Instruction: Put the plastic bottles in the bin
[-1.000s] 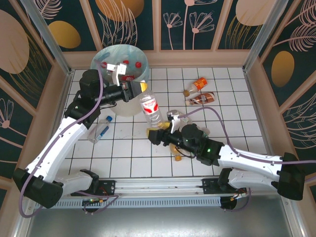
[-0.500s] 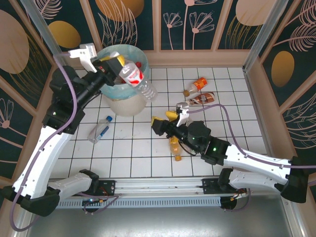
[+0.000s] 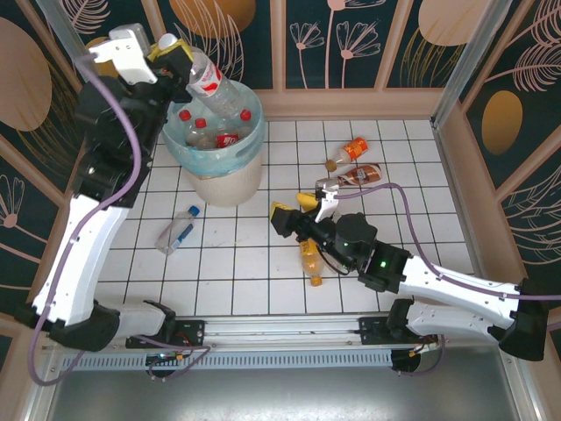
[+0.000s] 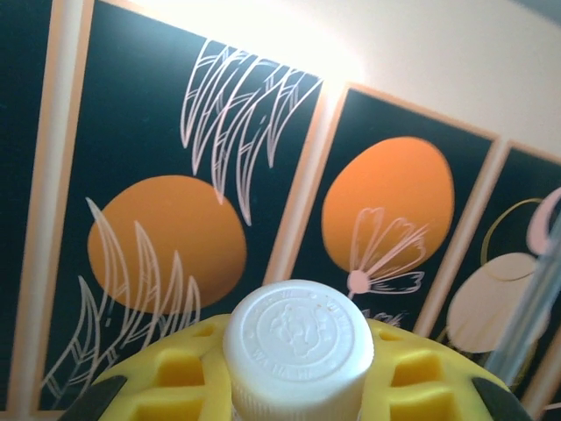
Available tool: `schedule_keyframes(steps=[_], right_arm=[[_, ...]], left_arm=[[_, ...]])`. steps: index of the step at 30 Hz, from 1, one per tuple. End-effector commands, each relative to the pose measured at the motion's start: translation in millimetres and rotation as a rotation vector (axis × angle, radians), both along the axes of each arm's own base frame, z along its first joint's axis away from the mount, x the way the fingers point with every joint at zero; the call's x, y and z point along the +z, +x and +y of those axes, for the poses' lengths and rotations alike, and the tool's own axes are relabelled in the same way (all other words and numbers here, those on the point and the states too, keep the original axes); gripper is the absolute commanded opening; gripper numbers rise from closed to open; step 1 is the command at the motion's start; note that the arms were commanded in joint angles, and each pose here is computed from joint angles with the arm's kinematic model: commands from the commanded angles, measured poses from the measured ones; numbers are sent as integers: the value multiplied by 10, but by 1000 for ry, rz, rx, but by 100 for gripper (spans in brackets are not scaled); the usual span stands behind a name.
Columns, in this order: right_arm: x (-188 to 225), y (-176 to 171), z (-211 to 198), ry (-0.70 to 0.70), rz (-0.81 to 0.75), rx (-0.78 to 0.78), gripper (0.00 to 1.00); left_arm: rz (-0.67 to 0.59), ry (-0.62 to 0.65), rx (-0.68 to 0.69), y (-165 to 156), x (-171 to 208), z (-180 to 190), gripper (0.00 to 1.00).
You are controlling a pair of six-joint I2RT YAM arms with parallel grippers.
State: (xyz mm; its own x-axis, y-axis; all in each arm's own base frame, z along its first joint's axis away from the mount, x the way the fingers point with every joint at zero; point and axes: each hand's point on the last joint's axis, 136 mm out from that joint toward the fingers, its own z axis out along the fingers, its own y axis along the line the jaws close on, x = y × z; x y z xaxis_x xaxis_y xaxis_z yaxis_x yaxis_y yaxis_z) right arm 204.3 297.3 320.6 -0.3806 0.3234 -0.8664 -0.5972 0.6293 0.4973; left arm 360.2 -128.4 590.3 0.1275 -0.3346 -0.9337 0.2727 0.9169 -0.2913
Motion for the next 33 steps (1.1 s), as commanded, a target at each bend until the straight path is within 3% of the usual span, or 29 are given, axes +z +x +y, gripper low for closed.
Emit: schedule_keyframes(steps=[1, 9, 17, 26, 33], right_arm=[[188, 20, 4, 34, -33, -21, 84], [222, 98, 168, -6, -38, -23, 82], [195, 188, 109, -5, -22, -89, 80], [5, 278, -33, 16, 52, -144, 79], [-89, 302, -13, 36, 100, -134, 78]], left_arm=[[19, 82, 93, 203, -50, 67, 0], [91, 72, 97, 711, -270, 136, 0], [304, 198, 7, 1143, -1131, -87, 0], [410, 217, -118, 1190, -2140, -298, 0], [462, 192, -122, 1223, -2587, -313, 0]])
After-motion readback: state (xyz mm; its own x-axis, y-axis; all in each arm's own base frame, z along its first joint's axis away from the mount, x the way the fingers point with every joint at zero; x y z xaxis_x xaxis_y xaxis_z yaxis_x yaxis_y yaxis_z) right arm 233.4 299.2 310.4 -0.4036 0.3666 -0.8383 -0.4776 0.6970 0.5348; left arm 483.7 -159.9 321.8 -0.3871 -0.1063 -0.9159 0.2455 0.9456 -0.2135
